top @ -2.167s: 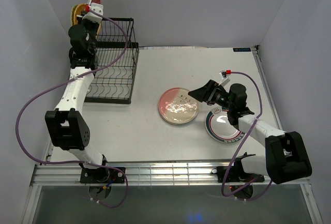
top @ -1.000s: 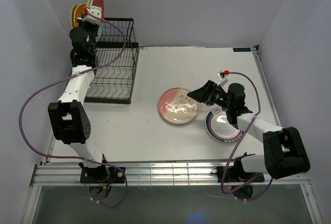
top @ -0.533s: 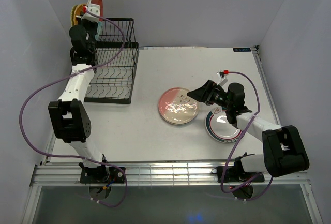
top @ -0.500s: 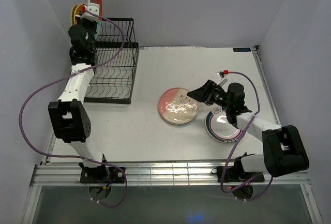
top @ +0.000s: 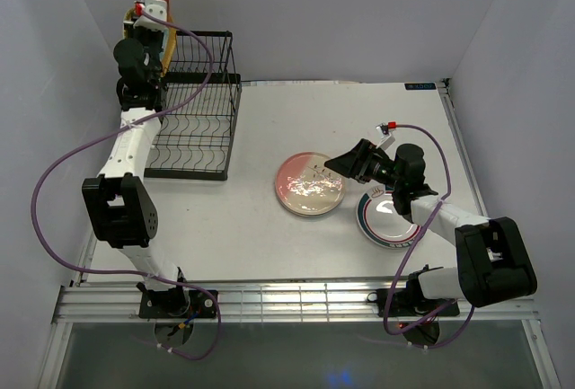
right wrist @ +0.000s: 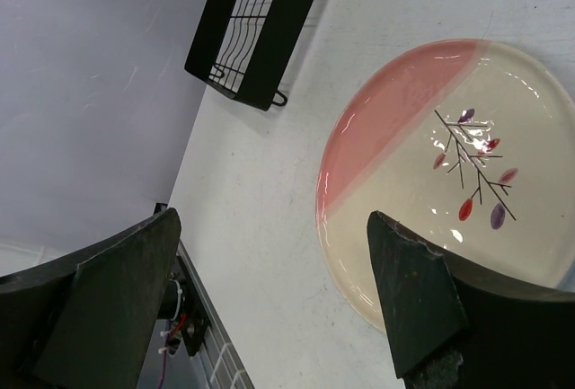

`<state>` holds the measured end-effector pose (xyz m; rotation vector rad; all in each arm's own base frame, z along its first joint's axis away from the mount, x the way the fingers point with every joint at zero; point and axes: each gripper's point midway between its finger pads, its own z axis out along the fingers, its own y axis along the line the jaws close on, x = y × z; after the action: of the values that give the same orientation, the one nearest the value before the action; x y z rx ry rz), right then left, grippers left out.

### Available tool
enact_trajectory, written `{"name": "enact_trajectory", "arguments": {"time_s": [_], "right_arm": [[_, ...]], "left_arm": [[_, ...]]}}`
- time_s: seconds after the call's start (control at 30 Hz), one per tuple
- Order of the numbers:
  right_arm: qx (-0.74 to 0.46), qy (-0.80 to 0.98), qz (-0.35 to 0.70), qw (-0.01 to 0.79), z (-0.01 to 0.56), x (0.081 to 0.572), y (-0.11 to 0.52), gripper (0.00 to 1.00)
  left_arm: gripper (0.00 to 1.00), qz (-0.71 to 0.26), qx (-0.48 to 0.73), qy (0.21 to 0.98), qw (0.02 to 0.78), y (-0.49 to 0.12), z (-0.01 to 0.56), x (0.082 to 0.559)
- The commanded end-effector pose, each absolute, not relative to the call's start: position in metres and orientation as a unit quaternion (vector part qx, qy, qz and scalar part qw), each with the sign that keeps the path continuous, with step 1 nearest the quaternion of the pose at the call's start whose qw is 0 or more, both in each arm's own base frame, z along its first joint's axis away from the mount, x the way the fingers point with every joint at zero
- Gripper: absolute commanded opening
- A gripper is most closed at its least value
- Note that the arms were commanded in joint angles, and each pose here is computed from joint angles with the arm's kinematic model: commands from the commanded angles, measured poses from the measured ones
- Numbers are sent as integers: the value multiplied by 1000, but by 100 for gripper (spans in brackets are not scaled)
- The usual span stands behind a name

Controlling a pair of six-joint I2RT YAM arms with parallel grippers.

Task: Load the plates into the dish rack
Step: Insert the plate into the dish rack.

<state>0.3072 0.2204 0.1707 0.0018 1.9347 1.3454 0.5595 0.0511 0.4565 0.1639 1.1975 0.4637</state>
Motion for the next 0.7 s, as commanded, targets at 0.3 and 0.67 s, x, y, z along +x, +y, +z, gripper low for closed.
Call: {"name": "enact_trajectory", "arguments": {"time_s": [0.3, 0.67], "right_arm": [[-20, 736, 539, 409, 193, 317, 224, 90], [-20, 736, 541, 407, 193, 316, 224, 90]], "left_arm": [[0, 227, 84, 436, 867, 47, 526, 515], [0, 201, 113, 455, 860, 41, 496, 524]]}}
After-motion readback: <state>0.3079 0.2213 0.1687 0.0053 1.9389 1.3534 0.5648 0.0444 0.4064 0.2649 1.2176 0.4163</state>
